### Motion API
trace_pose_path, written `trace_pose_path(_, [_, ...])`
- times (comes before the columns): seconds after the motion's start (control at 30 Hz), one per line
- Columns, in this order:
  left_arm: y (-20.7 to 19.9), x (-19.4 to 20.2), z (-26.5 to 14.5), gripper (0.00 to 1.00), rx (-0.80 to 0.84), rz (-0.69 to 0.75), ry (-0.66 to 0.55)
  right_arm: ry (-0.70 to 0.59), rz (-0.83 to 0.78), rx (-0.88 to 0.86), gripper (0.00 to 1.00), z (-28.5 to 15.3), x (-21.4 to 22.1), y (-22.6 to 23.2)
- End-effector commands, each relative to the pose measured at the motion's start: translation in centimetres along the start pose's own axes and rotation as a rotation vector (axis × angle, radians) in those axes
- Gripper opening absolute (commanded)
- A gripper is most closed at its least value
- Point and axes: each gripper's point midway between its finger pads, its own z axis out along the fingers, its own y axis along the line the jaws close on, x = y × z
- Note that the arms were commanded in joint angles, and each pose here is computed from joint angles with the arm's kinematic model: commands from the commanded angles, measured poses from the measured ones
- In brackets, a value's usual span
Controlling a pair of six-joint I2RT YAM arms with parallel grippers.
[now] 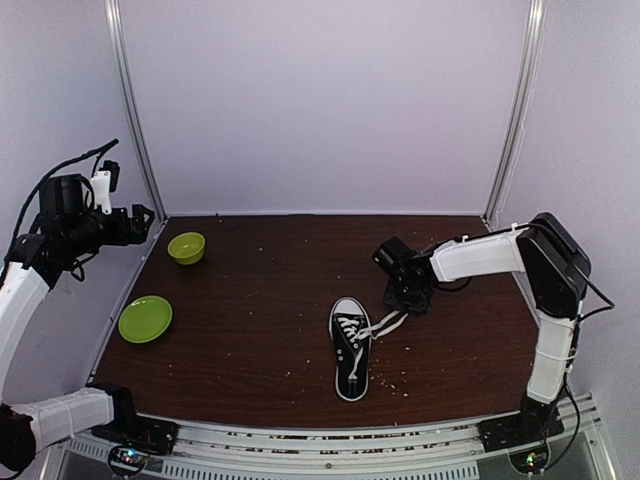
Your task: Tie the shoes
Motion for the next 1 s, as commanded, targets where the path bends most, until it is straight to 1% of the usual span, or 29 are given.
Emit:
trace_pose_path(0.0, [0.0, -0.5, 0.0, 0.98, 0.008, -0.002, -0.018, 0.004, -0.003, 0.042, 0.15, 1.0, 0.3, -1.0])
trace_pose_path(0.07, [0.0, -0.5, 0.0, 0.98, 0.009, -0.003, -0.018, 0.002, -0.005, 0.031, 0.00, 0.8, 0.1, -0.7])
trace_pose_path(0.17, [0.0, -0.3, 0.2, 0.98, 0.009, -0.011, -0.010, -0.024, -0.005, -0.004, 0.00, -0.8, -1.0, -0.1])
trace_pose_path(0.3, [-0.8, 0.3, 0.8, 0.98, 0.036, -0.018, 0.011, -0.109, -0.005, -0.115, 0.00, -4.8, -3.6, 1.2])
trace_pose_path(0.43, [-4.0, 1.4, 1.1, 0.96, 0.158, -0.064, 0.025, -0.203, -0.044, -0.270, 0.00, -10.3, -6.0, 3.4])
trace_pose_path(0.5, [-7.0, 2.5, 1.3, 0.95, 0.244, -0.077, 0.017, -0.237, -0.075, -0.339, 0.00, -13.1, -6.8, 4.7])
trace_pose_path(0.53, [-10.5, 2.8, 1.4, 0.91, 0.343, -0.074, -0.028, -0.265, -0.130, -0.393, 0.00, -15.5, -6.7, 6.2])
trace_pose_path(0.57, [-13.2, 3.2, 1.2, 0.86, 0.423, -0.060, -0.042, -0.276, -0.156, -0.416, 0.00, -16.6, -6.5, 6.9])
trace_pose_path(0.7, [-21.7, 5.1, 0.8, 0.84, 0.654, -0.006, -0.076, -0.307, -0.231, -0.518, 0.00, -20.2, -5.2, 9.7])
trace_pose_path(0.73, [-23.8, 6.4, 1.2, 0.84, 0.698, 0.014, -0.059, -0.313, -0.240, -0.553, 0.00, -21.0, -4.8, 10.5])
trace_pose_path(0.83, [-29.5, 8.5, 1.1, 0.83, 0.833, 0.047, -0.044, -0.293, -0.263, -0.626, 0.00, -21.9, -3.2, 12.3])
trace_pose_path(0.97, [-35.7, 11.2, 0.6, 0.81, 0.947, 0.101, -0.005, -0.284, -0.300, -0.672, 0.00, -22.1, -1.9, 14.1])
